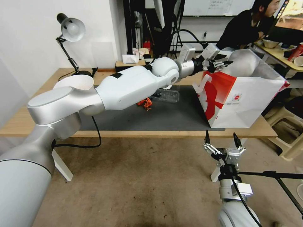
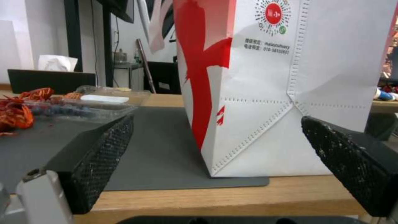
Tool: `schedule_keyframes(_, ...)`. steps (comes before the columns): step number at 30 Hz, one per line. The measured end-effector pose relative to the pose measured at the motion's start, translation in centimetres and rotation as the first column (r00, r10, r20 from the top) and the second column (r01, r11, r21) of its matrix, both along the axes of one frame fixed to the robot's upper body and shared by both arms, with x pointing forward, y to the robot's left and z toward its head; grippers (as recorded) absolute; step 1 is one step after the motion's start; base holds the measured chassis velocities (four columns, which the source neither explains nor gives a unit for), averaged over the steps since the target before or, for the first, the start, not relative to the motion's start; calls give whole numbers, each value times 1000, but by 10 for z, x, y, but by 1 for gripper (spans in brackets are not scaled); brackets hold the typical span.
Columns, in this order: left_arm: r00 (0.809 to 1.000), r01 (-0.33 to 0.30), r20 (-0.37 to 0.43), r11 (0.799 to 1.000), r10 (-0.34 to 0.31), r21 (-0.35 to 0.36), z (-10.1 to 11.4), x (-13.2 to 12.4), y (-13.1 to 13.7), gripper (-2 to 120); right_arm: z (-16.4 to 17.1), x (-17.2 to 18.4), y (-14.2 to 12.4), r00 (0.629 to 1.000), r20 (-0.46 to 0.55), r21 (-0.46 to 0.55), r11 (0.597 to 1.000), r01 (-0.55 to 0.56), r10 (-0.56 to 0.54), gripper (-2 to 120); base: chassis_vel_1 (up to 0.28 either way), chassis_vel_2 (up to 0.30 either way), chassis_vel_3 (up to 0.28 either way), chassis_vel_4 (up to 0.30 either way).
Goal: Pick up the trash from the table and place it into the takeout bag.
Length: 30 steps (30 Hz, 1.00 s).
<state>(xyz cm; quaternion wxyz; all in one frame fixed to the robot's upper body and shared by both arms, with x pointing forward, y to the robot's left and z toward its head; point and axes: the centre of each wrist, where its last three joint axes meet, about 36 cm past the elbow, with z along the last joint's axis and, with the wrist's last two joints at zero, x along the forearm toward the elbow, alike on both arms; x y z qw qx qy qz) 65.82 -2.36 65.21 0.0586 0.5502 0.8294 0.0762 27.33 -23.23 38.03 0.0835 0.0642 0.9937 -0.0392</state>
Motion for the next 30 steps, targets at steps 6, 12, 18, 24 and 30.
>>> schedule_keyframes(6,999,-42,-18,994,41,-97,5,0,12,73,0,0,0,1000,0,0,1000,1,-1,100,0,0,0,0)
schedule_keyframes(12,991,-130,-54,971,122,-203,8,0,50,95,1,1,0,1000,0,0,1000,2,-2,100,0,0,0,0)
schedule_keyframes(18,975,-217,-110,943,195,-252,-9,-1,89,100,3,0,1,1000,-1,2,1000,2,-2,100,0,0,0,0)
schedule_keyframes(24,931,-357,-178,898,319,-255,-47,-7,135,100,5,-2,0,1000,-4,-2,1000,3,-3,100,0,0,0,0)
schedule_keyframes(30,891,-447,-197,861,408,-241,-70,-20,182,100,5,-2,0,1000,-6,-5,1000,2,-2,100,0,0,0,0)
